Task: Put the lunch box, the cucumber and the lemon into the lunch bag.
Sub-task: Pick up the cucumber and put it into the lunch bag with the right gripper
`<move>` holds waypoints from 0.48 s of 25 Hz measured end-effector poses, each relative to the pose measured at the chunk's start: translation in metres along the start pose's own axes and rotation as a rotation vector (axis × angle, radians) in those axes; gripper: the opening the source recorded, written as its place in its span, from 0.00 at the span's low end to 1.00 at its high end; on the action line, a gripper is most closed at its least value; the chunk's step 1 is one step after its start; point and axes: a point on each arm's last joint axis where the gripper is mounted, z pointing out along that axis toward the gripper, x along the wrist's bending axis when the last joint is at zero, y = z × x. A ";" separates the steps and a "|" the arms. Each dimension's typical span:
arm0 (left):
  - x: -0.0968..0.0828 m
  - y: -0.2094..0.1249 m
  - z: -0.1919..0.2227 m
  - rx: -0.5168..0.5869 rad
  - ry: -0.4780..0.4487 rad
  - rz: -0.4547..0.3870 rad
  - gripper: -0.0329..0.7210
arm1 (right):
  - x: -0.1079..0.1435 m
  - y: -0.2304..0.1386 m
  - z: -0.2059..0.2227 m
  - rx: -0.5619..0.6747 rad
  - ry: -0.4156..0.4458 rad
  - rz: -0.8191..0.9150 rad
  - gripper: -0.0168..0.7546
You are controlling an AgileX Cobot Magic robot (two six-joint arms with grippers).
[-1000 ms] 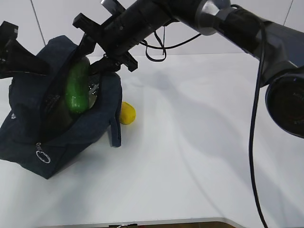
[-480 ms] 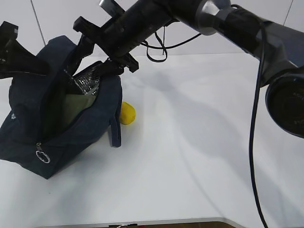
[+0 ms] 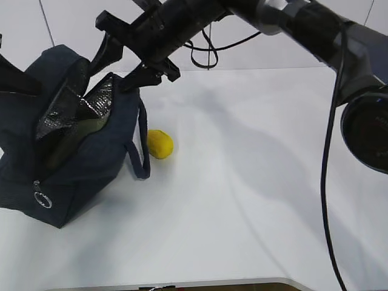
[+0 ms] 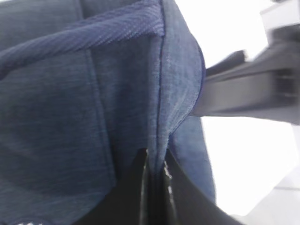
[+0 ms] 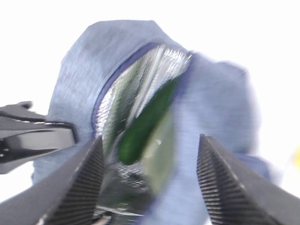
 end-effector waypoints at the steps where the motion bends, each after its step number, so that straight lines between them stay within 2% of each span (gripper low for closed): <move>1: 0.004 0.001 -0.003 -0.004 0.011 -0.003 0.02 | 0.004 0.002 -0.005 -0.013 0.006 -0.021 0.67; 7: 0.017 0.002 -0.013 -0.009 0.047 -0.013 0.02 | 0.017 0.010 -0.025 -0.082 -0.037 -0.119 0.67; 12: 0.019 0.001 -0.014 0.005 0.068 0.000 0.02 | 0.008 0.012 -0.029 -0.095 -0.135 -0.198 0.67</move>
